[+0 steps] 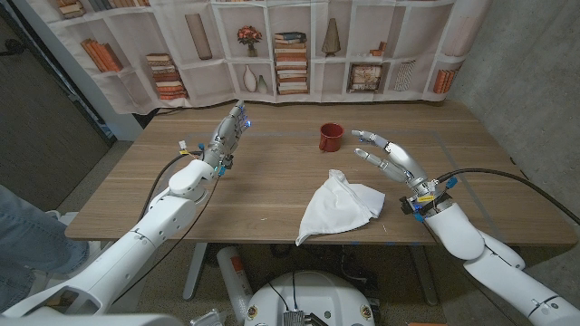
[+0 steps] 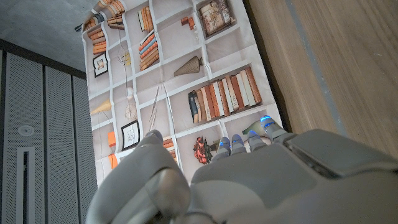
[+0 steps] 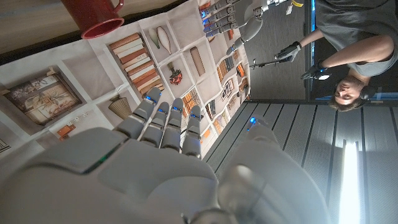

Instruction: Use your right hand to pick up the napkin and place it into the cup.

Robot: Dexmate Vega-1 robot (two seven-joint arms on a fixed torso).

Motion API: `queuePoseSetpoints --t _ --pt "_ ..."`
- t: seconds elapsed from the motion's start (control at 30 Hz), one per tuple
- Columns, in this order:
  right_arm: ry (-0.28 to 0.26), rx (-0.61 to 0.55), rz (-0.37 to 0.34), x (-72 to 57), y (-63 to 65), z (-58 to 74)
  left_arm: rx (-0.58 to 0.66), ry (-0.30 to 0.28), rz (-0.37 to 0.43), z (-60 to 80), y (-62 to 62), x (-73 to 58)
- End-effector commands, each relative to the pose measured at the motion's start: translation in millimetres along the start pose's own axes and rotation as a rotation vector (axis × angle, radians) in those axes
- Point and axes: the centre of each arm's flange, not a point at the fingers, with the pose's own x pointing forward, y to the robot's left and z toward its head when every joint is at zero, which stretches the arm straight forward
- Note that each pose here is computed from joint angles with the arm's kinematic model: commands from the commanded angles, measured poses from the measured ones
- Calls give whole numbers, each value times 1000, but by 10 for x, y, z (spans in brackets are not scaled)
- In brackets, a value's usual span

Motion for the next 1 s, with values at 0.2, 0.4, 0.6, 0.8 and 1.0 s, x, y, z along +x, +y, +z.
queuePoseSetpoints --t 0.2,0.4,0.6,0.8,1.0 --pt "-15 -139 23 -5 74 83 9 -5 -4 24 -4 29" --pt "-21 -195 40 -5 102 119 13 -4 -5 23 -10 33" --pt "-22 -206 50 -3 127 120 16 -8 -5 41 -9 37" --pt "-28 -226 60 5 156 124 22 -10 -5 67 -5 42" --pt "-33 -267 69 13 174 153 23 -10 -8 78 -5 53"
